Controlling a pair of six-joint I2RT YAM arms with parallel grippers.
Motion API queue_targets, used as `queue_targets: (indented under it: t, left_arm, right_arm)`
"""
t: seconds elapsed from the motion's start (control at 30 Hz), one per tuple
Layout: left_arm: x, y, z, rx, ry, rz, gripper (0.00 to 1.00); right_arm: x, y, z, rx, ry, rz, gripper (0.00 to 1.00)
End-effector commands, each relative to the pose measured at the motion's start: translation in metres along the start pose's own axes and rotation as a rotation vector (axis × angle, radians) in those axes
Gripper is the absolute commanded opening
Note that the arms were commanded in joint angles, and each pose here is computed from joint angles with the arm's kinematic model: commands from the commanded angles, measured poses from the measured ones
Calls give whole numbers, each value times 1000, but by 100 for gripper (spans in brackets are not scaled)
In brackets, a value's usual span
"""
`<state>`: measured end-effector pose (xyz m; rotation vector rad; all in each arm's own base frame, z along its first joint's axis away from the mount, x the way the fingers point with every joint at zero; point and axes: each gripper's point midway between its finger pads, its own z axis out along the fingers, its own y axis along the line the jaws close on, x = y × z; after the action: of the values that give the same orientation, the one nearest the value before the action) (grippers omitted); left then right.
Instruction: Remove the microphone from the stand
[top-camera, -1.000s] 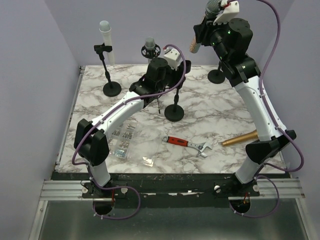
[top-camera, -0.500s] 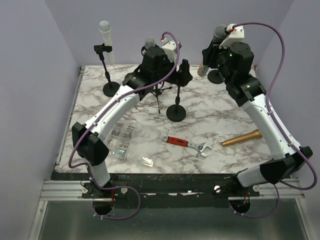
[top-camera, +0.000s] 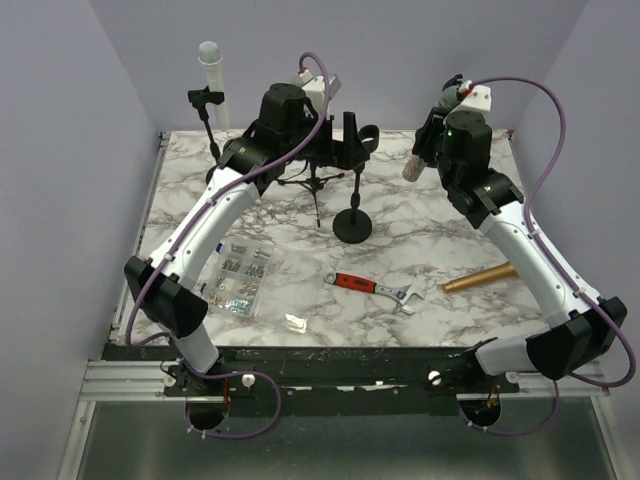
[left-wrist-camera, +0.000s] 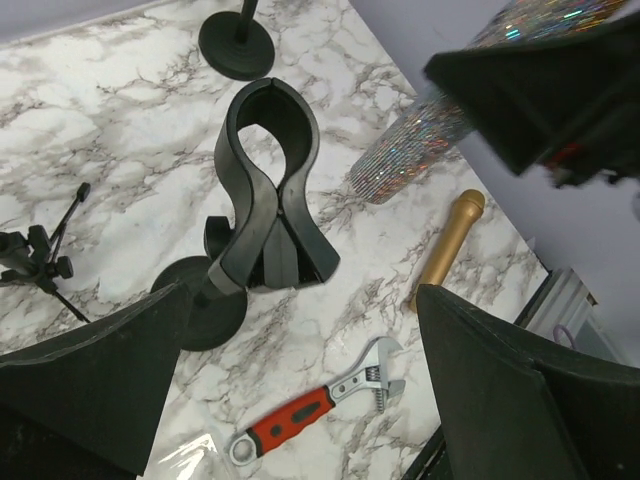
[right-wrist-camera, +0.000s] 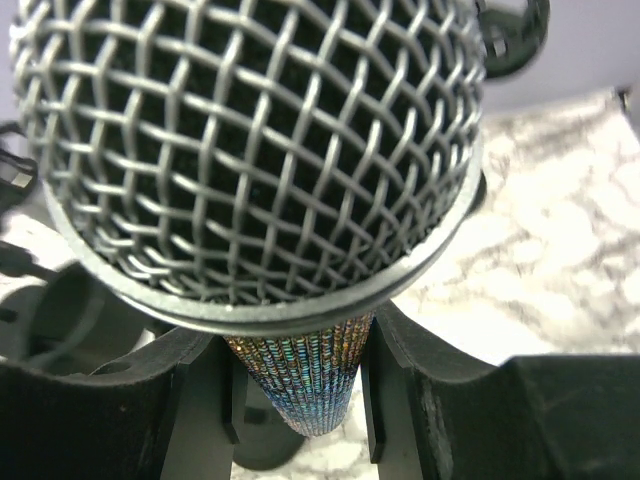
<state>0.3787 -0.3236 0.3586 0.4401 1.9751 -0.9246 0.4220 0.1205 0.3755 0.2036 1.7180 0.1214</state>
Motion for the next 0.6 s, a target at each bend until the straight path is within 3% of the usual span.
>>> queue_targets:
  t: [0.0,0.27,0.57]
  left_arm:
    - [-29,-22,-67,2,-102,111,99]
    - [-30,-4,-128,-147,-209,256,98]
    - [-19,-1,-160,-175,-349,296,98]
  right_arm:
    - [46,-40,6,118,108,127,1]
    - [166,-99,16,105,518,451,1]
    - [223,-156,-1,336,659,710,1]
